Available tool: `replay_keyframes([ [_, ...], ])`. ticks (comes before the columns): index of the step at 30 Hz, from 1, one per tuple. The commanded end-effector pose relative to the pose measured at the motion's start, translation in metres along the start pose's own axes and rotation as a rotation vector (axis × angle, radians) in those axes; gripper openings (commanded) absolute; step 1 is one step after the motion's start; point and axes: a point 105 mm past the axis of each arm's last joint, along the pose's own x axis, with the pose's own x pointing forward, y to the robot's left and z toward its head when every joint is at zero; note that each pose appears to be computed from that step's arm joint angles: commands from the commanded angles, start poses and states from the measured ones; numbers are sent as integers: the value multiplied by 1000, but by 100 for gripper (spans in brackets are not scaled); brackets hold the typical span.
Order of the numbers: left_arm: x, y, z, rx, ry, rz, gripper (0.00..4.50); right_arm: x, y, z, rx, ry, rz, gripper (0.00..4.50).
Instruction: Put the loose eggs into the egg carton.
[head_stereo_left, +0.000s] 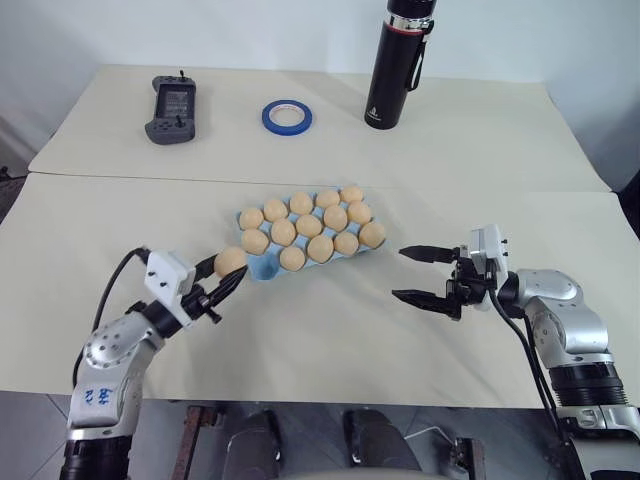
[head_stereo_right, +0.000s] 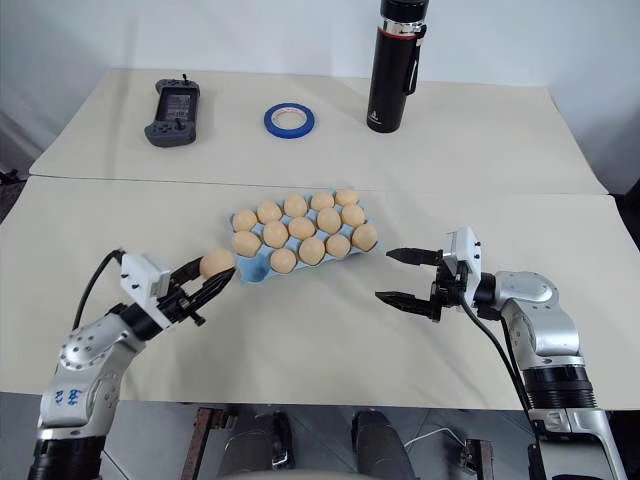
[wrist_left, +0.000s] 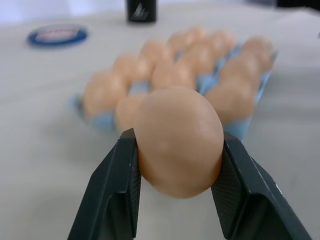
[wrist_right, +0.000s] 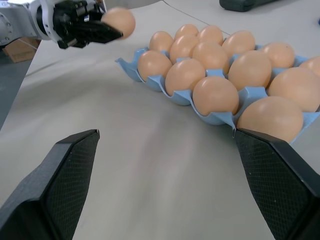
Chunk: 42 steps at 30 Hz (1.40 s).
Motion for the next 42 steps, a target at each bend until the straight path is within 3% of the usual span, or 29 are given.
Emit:
replay_keyframes([
  [1,10,-7,14,19,-36,-50,156,-5,-1,9,-32,-23,-18,450],
  [8,25,-11,7,0,6,-93,156,-4,0,9,-31,-33,-40,450],
  [17,22,-9,2,-6,62,-94,439,-4,2,8,-29,-29,-55,450],
  [18,21,-8,2,-8,68,-96,448,-4,2,8,-29,-29,-56,450],
  [28,-14,6,21,49,62,-97,448,-6,1,7,-32,-27,-55,450],
  [33,-33,20,32,-13,15,-24,448,-7,-1,6,-35,-22,-48,450],
  [42,-65,10,13,3,125,-158,448,-2,-7,10,-61,-16,-1,450],
])
